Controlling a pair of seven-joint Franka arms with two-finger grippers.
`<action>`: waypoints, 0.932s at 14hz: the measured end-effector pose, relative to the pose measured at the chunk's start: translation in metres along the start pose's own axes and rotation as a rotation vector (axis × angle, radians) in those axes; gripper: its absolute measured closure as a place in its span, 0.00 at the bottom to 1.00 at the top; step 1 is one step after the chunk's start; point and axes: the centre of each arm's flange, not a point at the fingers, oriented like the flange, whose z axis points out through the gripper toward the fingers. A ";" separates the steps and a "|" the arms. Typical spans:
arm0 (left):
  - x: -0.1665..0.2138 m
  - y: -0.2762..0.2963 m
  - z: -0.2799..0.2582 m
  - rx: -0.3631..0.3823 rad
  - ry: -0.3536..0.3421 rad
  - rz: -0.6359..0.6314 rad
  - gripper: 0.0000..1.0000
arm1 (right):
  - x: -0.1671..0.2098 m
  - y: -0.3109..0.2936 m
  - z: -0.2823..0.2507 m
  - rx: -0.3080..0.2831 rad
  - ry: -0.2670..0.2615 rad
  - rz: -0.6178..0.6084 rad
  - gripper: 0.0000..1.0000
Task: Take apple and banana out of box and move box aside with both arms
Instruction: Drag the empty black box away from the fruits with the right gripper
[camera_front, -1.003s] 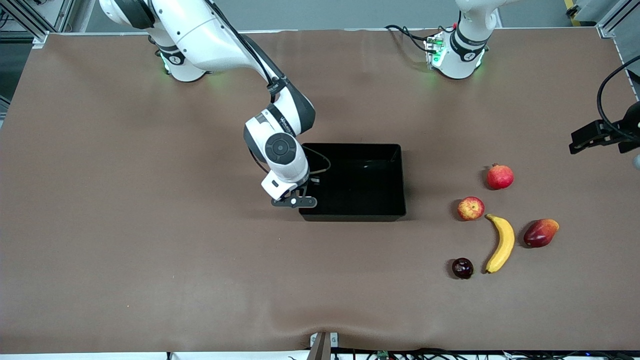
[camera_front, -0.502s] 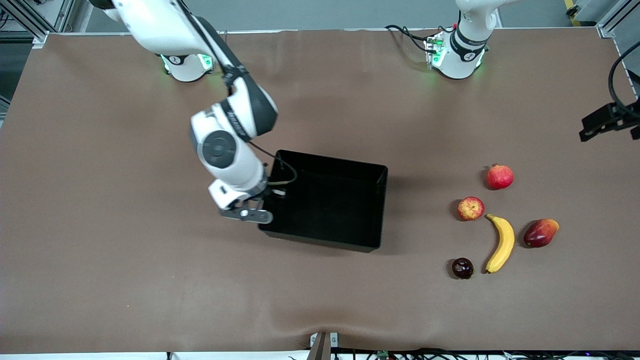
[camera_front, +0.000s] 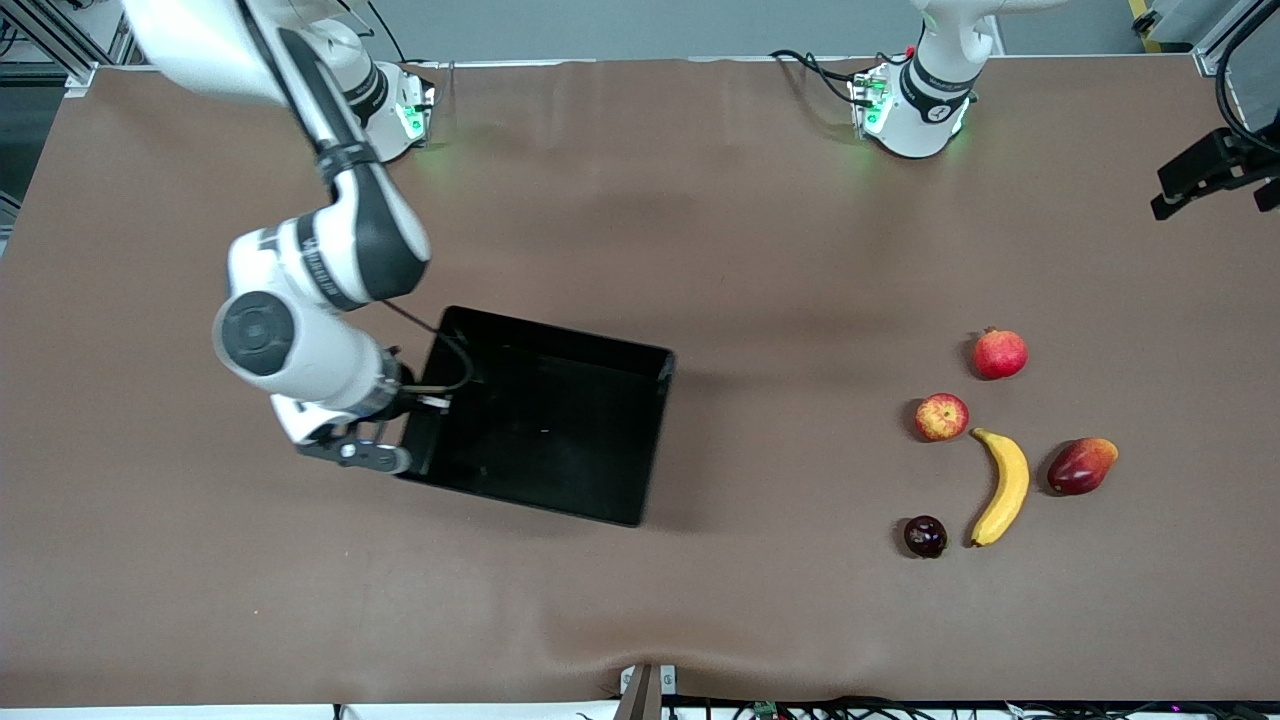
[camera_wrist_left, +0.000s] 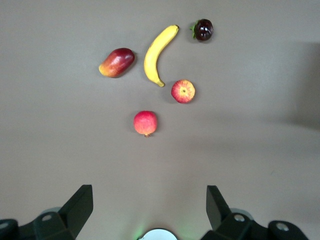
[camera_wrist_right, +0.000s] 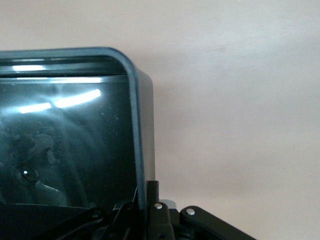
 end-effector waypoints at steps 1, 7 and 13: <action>-0.004 0.002 0.001 0.000 -0.004 0.004 0.00 | 0.004 0.023 0.001 -0.001 -0.009 -0.003 0.97; -0.014 -0.006 -0.002 -0.004 -0.003 -0.007 0.00 | 0.030 0.156 0.001 0.011 -0.032 -0.053 0.97; -0.011 -0.008 0.009 -0.002 -0.024 -0.010 0.00 | 0.059 0.318 0.039 0.032 0.014 -0.131 0.97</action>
